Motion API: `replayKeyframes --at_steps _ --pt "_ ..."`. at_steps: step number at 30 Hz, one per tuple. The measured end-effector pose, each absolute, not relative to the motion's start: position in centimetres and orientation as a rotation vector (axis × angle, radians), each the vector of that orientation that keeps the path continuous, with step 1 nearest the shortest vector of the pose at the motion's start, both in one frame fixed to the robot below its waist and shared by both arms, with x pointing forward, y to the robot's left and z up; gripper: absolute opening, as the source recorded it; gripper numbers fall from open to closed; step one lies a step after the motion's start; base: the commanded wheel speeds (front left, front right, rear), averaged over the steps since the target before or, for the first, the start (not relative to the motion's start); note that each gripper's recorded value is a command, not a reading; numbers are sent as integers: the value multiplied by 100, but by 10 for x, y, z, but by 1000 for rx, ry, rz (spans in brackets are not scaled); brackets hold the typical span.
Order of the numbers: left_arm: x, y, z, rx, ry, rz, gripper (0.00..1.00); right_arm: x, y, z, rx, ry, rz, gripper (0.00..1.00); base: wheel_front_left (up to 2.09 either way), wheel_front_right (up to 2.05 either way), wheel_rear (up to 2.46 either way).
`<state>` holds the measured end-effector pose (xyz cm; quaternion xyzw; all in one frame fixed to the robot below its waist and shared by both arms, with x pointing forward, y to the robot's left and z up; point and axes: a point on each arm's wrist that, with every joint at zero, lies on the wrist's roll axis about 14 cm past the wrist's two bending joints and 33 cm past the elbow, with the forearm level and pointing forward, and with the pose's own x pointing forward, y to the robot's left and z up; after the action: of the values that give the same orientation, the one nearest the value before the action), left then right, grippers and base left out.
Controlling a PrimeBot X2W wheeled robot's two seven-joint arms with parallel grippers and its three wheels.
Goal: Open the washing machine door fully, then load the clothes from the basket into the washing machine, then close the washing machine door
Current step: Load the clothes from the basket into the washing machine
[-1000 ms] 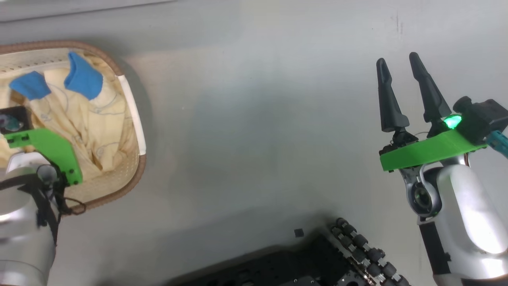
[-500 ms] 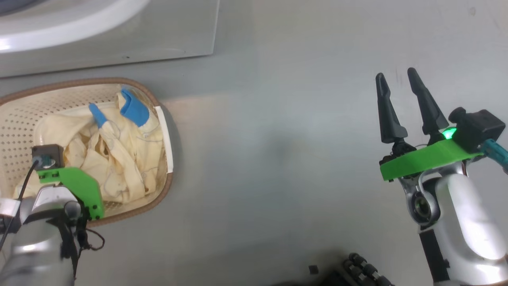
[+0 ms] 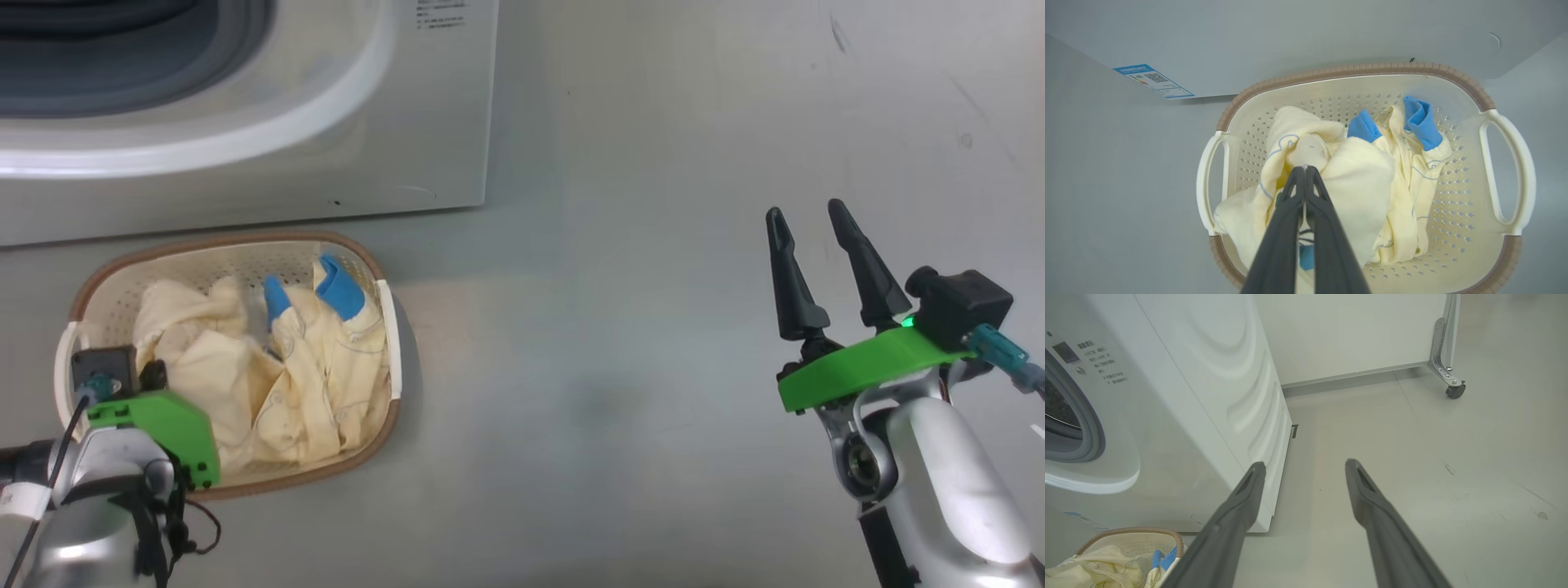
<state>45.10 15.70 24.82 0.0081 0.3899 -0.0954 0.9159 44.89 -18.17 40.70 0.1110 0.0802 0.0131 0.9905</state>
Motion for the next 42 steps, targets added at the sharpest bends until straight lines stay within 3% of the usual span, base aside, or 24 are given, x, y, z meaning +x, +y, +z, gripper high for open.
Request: replayKeyframes --at_steps 4,11,25,42 --pt "449 160 262 19 763 -188 0 445 -178 416 227 144 35 100 0 0 0" --pt "464 163 324 6 542 -149 0 428 -169 432 239 121 57 100 0 0 0" --pt "437 178 408 -3 257 -84 0 406 -155 460 249 64 102 100 0 0 0" --pt "401 180 451 -60 113 -47 0 391 -151 475 267 26 112 100 0 0 0"
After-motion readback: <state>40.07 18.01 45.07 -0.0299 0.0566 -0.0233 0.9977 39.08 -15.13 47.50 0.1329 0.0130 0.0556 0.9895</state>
